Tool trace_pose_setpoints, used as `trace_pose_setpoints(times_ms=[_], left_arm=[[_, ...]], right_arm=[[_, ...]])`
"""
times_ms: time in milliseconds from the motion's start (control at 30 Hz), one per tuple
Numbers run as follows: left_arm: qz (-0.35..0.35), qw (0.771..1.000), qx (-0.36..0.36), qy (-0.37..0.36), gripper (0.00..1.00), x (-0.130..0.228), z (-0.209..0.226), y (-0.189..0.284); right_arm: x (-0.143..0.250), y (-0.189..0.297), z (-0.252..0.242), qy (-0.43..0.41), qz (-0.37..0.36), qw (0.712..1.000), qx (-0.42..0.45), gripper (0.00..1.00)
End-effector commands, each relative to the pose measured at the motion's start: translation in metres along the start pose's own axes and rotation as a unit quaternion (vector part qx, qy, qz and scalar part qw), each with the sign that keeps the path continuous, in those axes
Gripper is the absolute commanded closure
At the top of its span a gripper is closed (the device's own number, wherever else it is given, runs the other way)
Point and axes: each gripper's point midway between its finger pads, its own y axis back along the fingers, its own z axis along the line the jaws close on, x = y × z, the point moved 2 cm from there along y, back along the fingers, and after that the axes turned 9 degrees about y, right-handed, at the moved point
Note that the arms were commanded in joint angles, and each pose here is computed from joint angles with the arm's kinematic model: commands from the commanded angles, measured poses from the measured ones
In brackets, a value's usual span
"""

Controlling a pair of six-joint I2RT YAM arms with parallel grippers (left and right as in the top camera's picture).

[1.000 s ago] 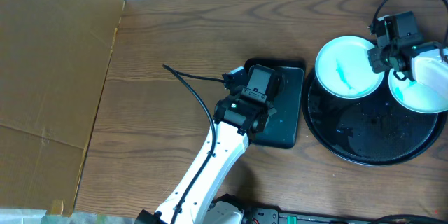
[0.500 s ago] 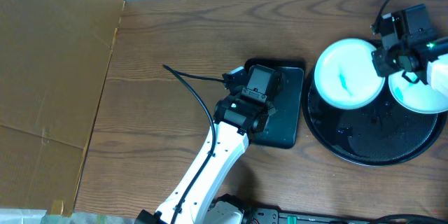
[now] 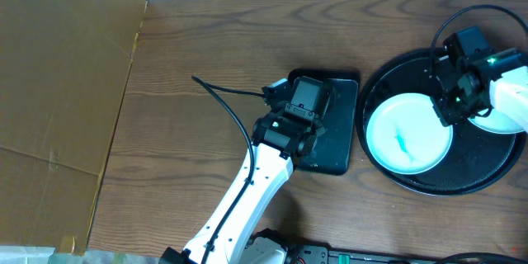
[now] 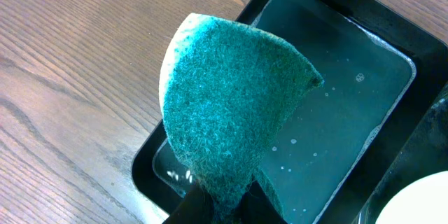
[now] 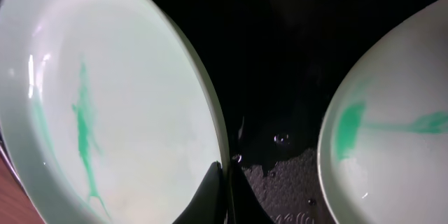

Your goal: Clean dirty plates on tray and stack at the side

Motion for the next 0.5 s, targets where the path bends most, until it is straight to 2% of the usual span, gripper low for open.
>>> trace_pose_setpoints(times_ms=[0,167,233,300,333,467], left_arm=[[-0.004,1.000,-0.004,-0.006,0.92,-0.002,0.003,0.000],[-0.004,1.000,-0.004,-0.006,0.92,-0.002,0.003,0.000],[-0.004,1.000,-0.004,-0.006,0.92,-0.002,0.003,0.000],[-0.004,1.000,-0.004,-0.006,0.92,-0.002,0.003,0.000],[-0.004,1.000,-0.004,-0.006,0.92,-0.002,0.003,0.000],[-0.004,1.000,-0.004,-0.006,0.92,-0.002,0.003,0.000]], right_arm=[[0.019,-0.016,-0.007,-0.001,0.033,0.999,0.028,0.99],[0.031,-0.036,-0.017,-0.013,0.029,0.998,0.054,0.98],[0.033,-0.041,-0.017,-0.013,0.025,0.998,0.054,0.89],[0.033,-0.043,-0.017,-0.013,0.023,0.998,0.052,0.73],[0.033,-0.044,-0.016,-0.013,0.022,0.998,0.051,0.69],[0.033,-0.044,-0.014,-0.013,0.021,0.999,0.043,0.68]])
